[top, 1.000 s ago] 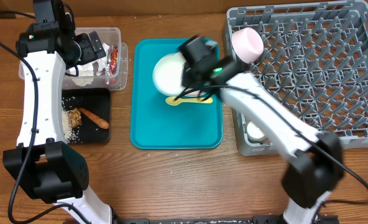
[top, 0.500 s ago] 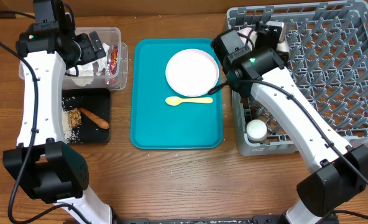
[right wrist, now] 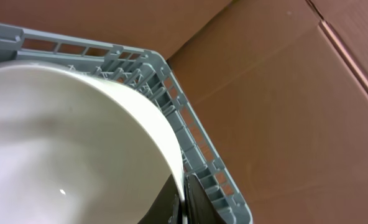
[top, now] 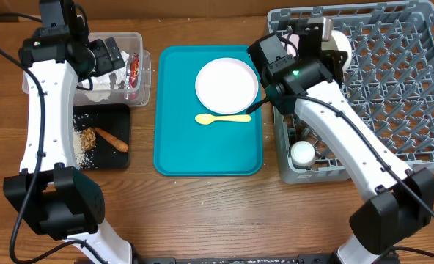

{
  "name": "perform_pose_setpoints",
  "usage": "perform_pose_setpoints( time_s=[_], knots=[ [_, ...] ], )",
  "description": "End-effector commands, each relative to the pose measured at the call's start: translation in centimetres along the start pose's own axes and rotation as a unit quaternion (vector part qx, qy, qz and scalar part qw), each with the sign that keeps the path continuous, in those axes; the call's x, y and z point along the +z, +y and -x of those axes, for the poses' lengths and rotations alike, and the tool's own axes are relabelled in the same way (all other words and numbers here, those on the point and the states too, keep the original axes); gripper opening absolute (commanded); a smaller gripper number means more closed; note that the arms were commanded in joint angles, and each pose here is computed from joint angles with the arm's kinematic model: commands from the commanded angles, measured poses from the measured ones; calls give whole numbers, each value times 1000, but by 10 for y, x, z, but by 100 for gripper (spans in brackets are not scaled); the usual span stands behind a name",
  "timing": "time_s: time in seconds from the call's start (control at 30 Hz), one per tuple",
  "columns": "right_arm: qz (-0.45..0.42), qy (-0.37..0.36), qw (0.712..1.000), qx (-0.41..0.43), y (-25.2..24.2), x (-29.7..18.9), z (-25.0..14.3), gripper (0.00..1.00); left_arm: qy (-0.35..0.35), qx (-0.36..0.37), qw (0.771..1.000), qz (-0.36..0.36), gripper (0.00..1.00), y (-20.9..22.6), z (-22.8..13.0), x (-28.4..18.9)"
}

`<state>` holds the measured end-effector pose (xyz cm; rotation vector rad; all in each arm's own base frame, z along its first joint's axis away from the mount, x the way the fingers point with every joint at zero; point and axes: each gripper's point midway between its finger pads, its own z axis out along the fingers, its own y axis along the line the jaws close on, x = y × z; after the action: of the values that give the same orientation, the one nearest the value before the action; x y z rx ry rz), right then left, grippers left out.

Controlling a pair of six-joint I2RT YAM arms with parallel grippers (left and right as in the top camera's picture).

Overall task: Sort waste into correct bins and load items into the dishwasher
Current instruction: 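Carry the white bowl to the dish rack and set it down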

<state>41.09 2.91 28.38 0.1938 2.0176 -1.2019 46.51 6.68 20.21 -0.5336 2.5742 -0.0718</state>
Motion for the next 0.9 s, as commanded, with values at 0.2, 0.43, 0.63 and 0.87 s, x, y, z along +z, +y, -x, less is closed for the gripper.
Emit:
perform_pose_setpoints(
  time_s=[0.2, 0.43, 0.63, 0.87],
  knots=[
    [-44, 37, 991, -122, 25, 44, -26, 4, -10, -5, 1000, -4, 100, -3, 6, -4],
    [-24, 52, 987, -147, 52, 50, -39, 4, -10, -5, 1000, -4, 100, -3, 6, -4],
    [-22, 69, 986, -150, 60, 53, -53, 4, -10, -5, 1000, -4, 100, -3, 6, -4],
    [67, 103, 979, -161, 90, 37, -73, 4, -10, -5, 1000, -4, 100, -3, 6, -4]
  ],
)
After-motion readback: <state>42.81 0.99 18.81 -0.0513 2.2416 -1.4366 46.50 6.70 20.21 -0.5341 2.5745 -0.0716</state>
